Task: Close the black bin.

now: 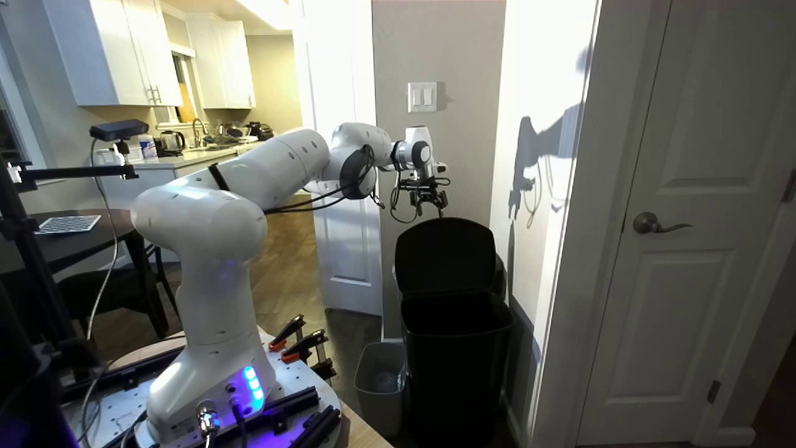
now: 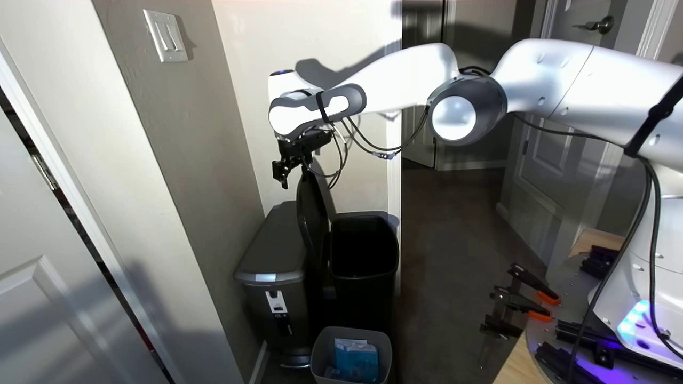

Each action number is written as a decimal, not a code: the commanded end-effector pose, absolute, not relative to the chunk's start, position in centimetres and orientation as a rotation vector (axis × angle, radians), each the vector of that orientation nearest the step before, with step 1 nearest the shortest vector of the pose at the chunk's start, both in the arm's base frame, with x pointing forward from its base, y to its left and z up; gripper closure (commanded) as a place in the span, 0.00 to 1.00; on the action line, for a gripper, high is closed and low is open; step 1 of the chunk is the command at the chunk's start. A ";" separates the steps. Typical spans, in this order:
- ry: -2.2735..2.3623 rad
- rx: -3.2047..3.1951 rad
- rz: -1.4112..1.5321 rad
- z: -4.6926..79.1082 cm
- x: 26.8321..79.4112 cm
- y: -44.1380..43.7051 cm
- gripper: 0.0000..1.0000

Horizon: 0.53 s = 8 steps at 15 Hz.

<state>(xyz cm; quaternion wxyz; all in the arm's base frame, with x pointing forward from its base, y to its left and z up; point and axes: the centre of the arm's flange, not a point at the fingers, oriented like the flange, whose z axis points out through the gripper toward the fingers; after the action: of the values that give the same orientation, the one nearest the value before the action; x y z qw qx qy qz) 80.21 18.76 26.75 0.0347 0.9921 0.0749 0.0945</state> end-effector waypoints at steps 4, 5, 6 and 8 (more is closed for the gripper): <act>0.015 3.094 0.241 25.3 81.4 16.4 0.00; -0.012 3.085 0.239 25.3 81.3 15.8 0.00; -0.033 3.080 0.237 25.5 81.1 15.2 0.00; -0.068 3.067 0.238 25.7 81.0 14.2 0.00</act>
<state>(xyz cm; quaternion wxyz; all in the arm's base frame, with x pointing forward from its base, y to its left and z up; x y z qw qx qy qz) 80.80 15.27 25.13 0.0305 0.9959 0.0050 0.0848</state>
